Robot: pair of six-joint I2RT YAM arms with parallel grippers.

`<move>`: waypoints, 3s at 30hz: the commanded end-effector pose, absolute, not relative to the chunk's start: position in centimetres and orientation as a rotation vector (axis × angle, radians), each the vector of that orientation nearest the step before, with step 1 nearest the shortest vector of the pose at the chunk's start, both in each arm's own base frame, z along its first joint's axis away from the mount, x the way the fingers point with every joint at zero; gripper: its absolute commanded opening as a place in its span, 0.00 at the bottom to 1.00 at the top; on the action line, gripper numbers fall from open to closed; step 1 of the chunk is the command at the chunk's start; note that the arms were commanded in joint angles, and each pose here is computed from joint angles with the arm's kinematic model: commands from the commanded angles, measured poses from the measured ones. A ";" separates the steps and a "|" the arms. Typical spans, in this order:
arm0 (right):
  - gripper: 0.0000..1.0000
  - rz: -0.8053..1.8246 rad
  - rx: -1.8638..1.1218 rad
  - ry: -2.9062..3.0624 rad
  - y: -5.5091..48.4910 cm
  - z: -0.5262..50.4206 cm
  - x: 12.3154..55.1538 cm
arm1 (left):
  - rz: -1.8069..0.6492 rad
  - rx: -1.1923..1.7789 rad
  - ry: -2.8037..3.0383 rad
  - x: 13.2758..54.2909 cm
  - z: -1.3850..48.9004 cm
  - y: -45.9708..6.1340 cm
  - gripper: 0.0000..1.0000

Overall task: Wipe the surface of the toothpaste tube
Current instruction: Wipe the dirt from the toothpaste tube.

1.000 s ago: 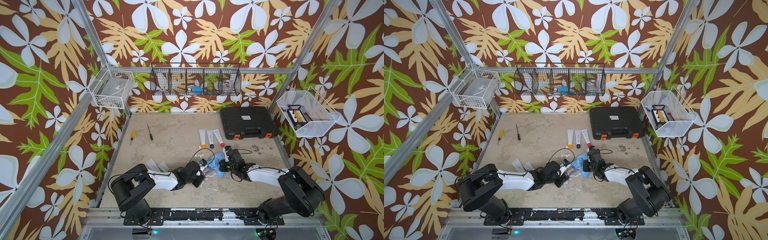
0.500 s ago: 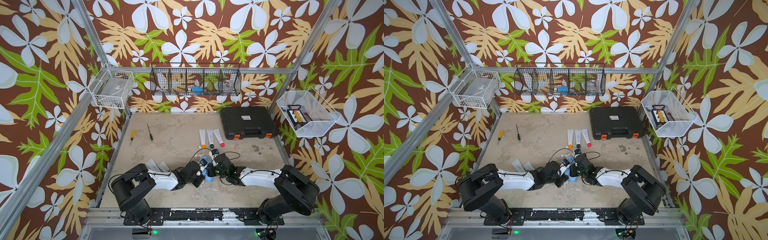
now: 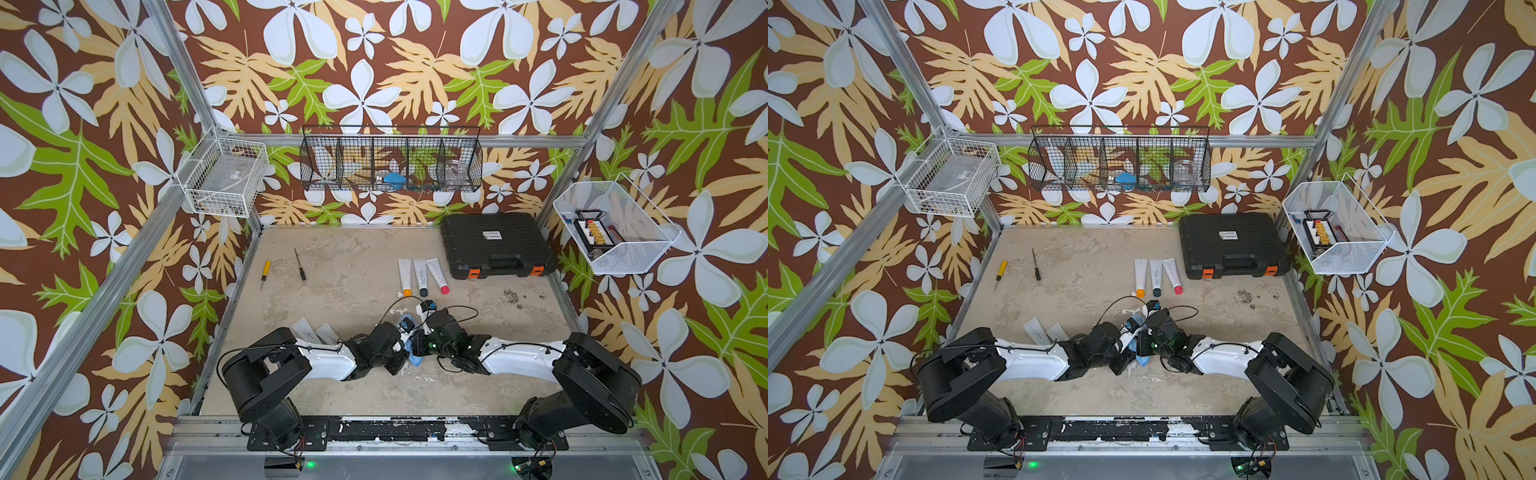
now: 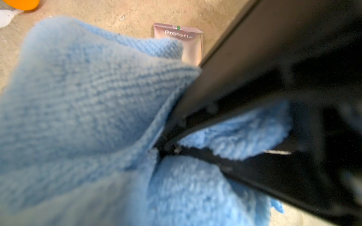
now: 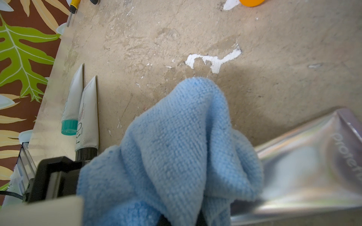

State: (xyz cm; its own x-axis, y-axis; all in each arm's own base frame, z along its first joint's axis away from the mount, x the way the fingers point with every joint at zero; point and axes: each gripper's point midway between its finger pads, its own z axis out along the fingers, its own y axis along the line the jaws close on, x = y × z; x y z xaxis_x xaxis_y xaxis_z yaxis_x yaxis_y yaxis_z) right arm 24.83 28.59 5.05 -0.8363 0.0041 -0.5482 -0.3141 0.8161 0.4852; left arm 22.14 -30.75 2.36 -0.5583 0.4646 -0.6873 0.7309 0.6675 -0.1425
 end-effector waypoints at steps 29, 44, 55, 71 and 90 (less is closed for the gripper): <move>0.00 0.366 -0.170 2.531 18.0 2.5 30.3 | -0.601 0.916 2.224 22.1 3.2 -31.3 0.21; 0.00 0.612 -0.189 2.576 22.8 1.9 26.2 | -0.598 0.911 2.224 22.3 3.2 -31.4 0.21; 0.00 0.813 -0.181 2.536 26.0 4.4 23.6 | -0.602 0.910 2.221 22.3 3.3 -31.5 0.21; 0.00 0.724 -0.173 2.578 25.3 2.7 24.4 | -0.600 0.909 2.216 22.3 3.4 -31.5 0.21; 0.00 0.437 -0.062 2.602 17.5 0.3 28.1 | -0.585 0.908 2.211 22.4 3.6 -31.2 0.21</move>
State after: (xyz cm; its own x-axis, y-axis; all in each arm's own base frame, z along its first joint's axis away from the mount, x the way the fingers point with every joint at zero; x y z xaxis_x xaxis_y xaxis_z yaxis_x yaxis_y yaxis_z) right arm 29.81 20.78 3.10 -0.8257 0.0913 -0.5566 -0.1813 0.8915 0.4152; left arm 22.09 -30.66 2.76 -0.5541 0.4585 -0.6948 0.7315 0.6665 -0.1436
